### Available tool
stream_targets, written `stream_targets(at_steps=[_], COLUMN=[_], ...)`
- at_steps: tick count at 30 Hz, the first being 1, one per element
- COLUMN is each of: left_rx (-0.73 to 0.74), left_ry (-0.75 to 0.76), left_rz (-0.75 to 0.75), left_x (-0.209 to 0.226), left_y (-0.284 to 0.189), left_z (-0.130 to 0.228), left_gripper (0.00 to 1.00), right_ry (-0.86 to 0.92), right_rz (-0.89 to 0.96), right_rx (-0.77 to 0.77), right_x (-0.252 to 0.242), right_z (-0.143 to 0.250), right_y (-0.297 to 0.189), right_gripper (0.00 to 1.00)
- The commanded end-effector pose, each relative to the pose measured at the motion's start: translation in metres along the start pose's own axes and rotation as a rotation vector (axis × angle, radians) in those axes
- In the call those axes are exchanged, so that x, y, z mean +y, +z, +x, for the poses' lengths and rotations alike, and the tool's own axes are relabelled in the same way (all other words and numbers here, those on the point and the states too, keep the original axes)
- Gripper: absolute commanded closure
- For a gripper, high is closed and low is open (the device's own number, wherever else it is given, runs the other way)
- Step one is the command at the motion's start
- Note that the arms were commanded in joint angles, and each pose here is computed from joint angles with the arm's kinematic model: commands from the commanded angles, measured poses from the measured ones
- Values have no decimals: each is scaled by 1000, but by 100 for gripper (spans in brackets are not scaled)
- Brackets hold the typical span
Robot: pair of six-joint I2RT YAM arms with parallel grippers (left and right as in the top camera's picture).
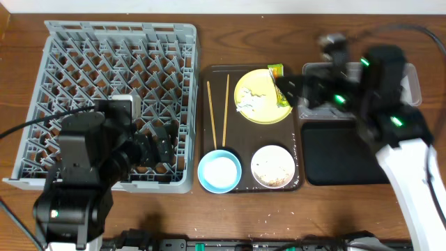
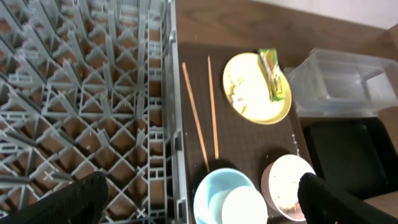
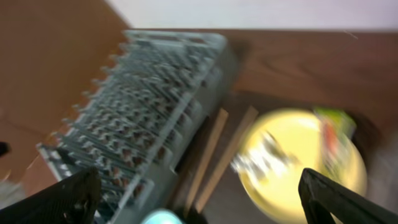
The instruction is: Sort waste into correct bins and load items into the dishwasher
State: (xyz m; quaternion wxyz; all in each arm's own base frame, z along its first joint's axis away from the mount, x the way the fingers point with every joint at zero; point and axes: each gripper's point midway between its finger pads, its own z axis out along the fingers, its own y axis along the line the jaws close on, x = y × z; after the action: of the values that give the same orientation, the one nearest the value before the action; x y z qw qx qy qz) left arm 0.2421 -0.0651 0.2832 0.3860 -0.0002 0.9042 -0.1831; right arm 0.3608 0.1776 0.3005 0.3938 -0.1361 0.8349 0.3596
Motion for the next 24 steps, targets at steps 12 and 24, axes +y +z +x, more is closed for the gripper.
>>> stream_targets(at_steps=[12, 24], left_rx=[23, 23], left_ry=[-7, -7], left_rz=[9, 9], left_x=[-1, -1], left_y=[0, 0], left_z=[1, 1], left_gripper=[2, 2], right_ry=[-79, -57], right_rz=[503, 528], right_rx=[321, 385], right_x=[-101, -148], right_z=[118, 168], right_y=[157, 204], right_gripper=[14, 74])
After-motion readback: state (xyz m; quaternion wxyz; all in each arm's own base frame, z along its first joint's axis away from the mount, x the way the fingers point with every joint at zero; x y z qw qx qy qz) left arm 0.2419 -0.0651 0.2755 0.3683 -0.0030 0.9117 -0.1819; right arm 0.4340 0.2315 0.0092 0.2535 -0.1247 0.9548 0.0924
